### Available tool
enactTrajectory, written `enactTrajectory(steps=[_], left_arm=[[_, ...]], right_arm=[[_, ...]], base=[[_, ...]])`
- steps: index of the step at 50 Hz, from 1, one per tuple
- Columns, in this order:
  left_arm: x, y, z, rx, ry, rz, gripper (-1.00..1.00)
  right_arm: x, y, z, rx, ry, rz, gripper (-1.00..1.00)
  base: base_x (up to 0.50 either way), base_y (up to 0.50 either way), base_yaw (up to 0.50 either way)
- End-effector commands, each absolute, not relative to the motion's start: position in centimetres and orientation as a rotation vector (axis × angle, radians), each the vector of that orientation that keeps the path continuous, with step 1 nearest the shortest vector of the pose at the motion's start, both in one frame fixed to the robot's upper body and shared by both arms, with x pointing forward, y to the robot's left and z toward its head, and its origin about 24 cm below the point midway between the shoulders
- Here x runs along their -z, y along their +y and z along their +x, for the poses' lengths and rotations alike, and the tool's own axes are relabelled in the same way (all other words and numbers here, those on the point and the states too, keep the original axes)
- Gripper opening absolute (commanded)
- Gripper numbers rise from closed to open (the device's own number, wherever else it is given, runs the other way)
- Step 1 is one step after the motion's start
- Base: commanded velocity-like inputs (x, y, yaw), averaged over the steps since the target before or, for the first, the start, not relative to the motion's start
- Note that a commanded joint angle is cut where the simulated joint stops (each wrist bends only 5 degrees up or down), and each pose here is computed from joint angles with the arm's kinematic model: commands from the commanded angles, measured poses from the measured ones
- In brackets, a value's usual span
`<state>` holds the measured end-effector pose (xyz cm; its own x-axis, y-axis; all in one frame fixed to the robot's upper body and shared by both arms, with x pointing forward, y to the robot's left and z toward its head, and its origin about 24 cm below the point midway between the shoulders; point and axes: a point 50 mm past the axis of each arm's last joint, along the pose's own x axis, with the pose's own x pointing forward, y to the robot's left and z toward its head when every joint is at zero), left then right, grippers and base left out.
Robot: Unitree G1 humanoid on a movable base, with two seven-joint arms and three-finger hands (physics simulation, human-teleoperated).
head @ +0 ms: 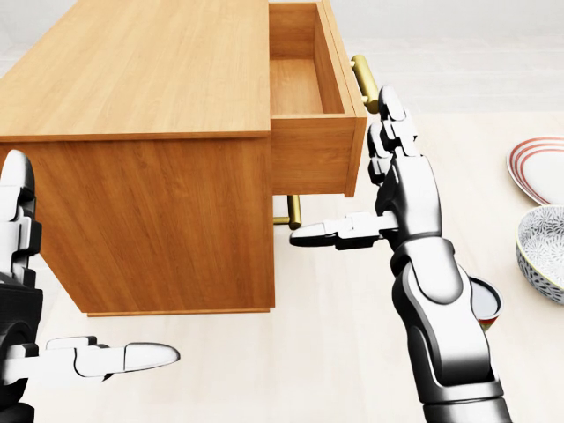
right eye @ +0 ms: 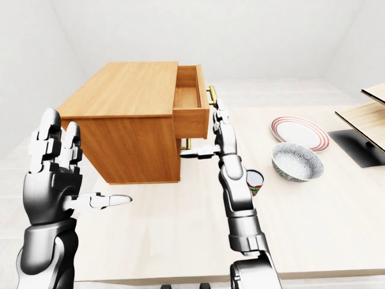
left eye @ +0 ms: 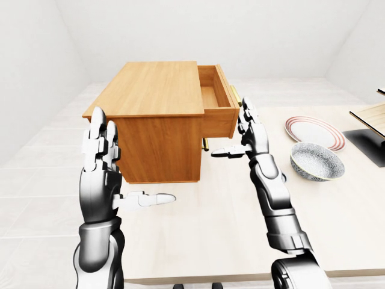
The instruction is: Close the top drawer of the cabinet.
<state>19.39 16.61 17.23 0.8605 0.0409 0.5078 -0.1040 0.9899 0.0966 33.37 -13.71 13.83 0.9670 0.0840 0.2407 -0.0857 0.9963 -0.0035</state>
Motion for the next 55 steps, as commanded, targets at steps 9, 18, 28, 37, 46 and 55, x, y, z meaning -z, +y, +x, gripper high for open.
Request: enactTrajectory(steps=[9,18,28,37,46,55], left_arm=[[-17.5,16.6,19.3,-0.077,-0.544,0.121,1.00],[-17.3,16.6,19.4,-0.074,-0.532,0.120,1.00],[-17.3,16.5,19.5,-0.067,-0.532,0.120,1.00],[-18.0,16.3,19.2,-0.063,-0.569,0.121,1.00],[-17.3,16.5,19.5,-0.063,-0.534,0.117,1.00],[-17.0,16.5,19.5,-0.060,-0.519,0.118,1.00]], right_arm=[[-13.3,-13.2,34.7,-0.103,-0.189,0.010,1.00],[-13.8,-13.3,34.8,-0.104,-0.205,0.008,1.00],[-14.6,-13.3,34.9,-0.105,-0.230,0.005,1.00],[-15.5,-12.2,35.4,-0.141,-0.248,-0.002,1.00],[-15.3,-11.2,35.6,-0.176,-0.236,-0.002,1.00],[-15.4,-10.4,35.3,-0.209,-0.245,0.000,1.00]], base=[[0.00,0.00,0.00],[0.00,0.00,0.00],[0.00,0.00,0.00],[0.00,0.00,0.00],[0.01,0.00,0.01],[0.00,0.00,0.00]])
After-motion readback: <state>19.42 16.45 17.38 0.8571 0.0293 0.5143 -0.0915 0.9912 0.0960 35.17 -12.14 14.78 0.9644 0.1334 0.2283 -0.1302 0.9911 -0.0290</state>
